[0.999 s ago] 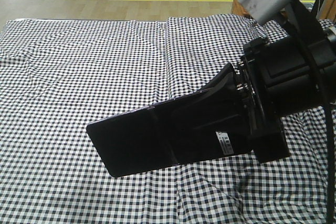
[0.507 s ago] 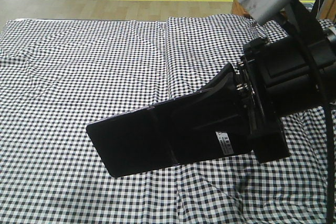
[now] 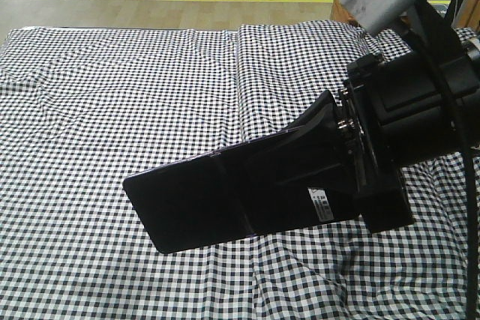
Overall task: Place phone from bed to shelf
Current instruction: 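Lift the phone with the right gripper up off the bed, then hold the phone in the right gripper while the base turns away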
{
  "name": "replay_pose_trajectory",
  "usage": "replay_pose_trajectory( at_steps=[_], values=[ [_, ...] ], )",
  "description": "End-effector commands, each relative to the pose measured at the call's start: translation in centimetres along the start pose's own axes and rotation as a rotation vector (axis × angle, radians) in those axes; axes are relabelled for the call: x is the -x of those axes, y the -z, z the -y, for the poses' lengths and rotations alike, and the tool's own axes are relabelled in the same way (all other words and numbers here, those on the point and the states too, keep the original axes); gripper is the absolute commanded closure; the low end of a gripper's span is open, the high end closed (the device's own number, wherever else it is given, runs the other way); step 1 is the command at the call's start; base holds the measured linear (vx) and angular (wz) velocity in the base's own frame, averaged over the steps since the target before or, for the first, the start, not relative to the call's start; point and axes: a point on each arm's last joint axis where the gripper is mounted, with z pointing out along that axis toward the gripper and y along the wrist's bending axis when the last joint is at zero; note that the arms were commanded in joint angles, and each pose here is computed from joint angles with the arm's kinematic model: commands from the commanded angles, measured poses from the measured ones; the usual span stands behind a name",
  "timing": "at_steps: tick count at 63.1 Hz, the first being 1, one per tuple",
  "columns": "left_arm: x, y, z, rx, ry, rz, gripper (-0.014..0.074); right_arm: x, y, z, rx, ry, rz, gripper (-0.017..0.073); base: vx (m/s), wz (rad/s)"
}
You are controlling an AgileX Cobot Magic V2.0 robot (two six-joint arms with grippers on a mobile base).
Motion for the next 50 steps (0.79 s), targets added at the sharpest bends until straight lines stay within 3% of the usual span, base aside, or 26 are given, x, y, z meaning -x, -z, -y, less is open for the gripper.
replay_pose_trajectory(
  at_steps=[1,50],
  values=[
    [0.50,0.03,-0.03,0.004,0.009,0.075,0.0592,0.84,1.03,-1.64,0.056,0.023,0.054,0.0561,0.00,0.00],
    [0.50,0.03,-0.03,0.004,0.009,0.075,0.0592,0.84,1.03,-1.64,0.056,0.022,0.054,0.0561,-0.02,0.09]
  ],
)
